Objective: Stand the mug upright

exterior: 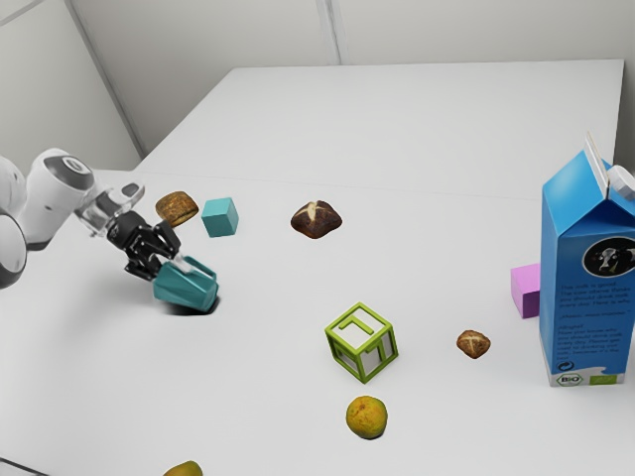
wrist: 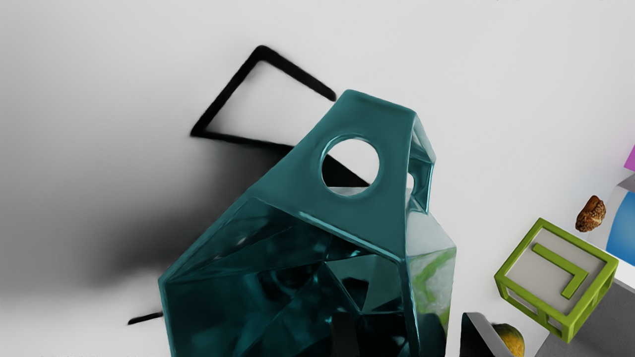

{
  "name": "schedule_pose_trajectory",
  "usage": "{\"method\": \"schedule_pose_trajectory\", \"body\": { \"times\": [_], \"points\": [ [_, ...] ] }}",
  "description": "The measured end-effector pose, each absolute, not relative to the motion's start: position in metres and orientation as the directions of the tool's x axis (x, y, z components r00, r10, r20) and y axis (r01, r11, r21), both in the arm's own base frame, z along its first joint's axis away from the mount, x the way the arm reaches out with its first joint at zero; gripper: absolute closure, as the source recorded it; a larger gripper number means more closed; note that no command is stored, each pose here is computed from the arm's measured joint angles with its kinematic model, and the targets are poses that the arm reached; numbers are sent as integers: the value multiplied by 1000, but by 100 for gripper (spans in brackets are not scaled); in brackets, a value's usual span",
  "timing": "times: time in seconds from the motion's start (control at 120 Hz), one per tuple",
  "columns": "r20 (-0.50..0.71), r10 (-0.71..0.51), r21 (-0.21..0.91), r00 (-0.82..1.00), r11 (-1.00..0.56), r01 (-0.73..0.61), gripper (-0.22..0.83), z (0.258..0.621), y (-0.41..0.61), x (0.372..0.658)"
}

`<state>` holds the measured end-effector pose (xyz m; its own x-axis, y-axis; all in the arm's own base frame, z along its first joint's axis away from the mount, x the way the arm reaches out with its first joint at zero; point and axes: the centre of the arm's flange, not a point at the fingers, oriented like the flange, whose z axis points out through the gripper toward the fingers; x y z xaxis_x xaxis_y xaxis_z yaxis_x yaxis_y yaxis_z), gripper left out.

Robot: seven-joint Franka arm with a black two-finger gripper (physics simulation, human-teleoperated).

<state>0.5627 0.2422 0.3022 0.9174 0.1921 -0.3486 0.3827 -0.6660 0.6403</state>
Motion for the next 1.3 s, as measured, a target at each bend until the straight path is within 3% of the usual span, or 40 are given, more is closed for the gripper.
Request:
{"method": "schedule_pose_trajectory", "body": {
  "times": [0.142,0.308,0.5,0.783,1.075,1.3],
  "points": [
    [-343,186,636,921,-675,373,66,313,230,573],
    [-350,180,626,919,-685,372,73,320,212,581],
    [-339,181,572,923,-739,355,76,339,198,586],
    [-203,61,292,977,-949,120,77,391,121,593],
    [-68,-18,77,997,-997,-13,78,395,62,562],
    [-5,-7,13,1000,-1000,-6,78,388,40,558]
  ]
}}
